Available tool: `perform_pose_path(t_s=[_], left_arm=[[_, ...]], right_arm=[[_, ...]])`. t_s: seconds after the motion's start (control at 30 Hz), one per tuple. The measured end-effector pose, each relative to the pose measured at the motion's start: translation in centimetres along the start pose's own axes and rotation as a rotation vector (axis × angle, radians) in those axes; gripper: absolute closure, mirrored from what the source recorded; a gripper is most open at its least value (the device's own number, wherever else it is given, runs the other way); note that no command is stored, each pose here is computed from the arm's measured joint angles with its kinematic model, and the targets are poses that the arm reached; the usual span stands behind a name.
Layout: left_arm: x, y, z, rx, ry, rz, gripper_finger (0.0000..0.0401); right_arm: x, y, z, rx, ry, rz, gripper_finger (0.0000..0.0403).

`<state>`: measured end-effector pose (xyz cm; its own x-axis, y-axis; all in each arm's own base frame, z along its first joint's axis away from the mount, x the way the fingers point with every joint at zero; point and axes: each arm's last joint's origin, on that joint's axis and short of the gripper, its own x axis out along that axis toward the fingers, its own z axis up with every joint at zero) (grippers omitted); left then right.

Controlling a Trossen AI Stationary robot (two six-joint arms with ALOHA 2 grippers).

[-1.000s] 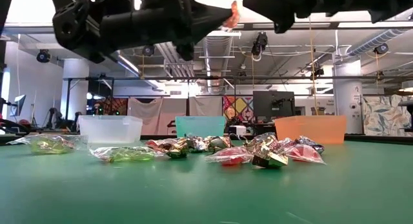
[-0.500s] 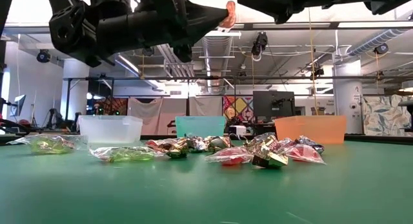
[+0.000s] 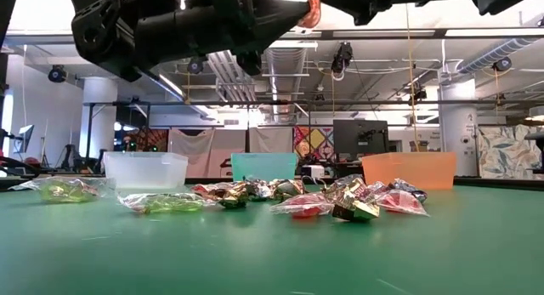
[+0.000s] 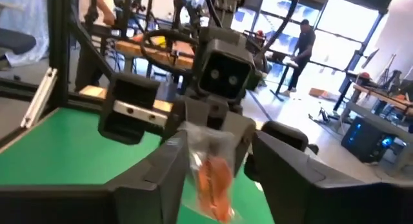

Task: Sort candy by brand, put in halloween buckets
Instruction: Put the orange gummy into the orange bin

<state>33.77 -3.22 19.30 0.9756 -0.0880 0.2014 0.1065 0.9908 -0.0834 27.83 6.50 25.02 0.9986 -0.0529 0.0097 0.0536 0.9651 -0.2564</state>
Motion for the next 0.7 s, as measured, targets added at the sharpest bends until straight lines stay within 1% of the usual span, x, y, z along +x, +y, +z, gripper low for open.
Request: perform_pose_path(t_s=[0.07,0.2,0.23,0.37,0.43,0.5,0.6,0.7], left_arm=[[0.0,0.0,0.0,0.0,0.001,0.0,0.0401],[0.0,0.0,-0.1,0.001,0.014,-0.002,0.0401],[0.0,0.0,-0.1,0.001,0.013,-0.001,0.0401],[0.0,0.0,-0.2,-0.004,0.018,0.005,0.0393],[0.0,0.0,-0.3,-0.003,0.035,0.008,0.0377],[-0.3,0.2,-0.4,-0.002,0.086,0.02,0.0354],[-0.9,0.7,0.0,-0.002,0.175,0.069,0.0315],[-1.6,1.2,1.2,0.009,0.265,0.165,0.0281]], right_arm=[[0.0,0.1,0.2,0.002,-0.011,0.023,0.0283],[0.0,0.1,0.1,-0.002,-0.005,0.033,0.0369],[0.0,0.1,0.1,-0.005,-0.004,0.033,0.0381],[0.0,0.1,0.0,-0.006,0.005,0.035,0.0392],[0.0,0.1,0.0,-0.009,0.013,0.026,0.0394],[-0.3,-0.1,0.1,-0.01,0.031,-0.004,0.0394],[-0.8,-0.8,0.8,-0.031,0.113,-0.094,0.0394],[-1.2,-1.9,1.3,-0.058,0.279,-0.245,0.0394]])
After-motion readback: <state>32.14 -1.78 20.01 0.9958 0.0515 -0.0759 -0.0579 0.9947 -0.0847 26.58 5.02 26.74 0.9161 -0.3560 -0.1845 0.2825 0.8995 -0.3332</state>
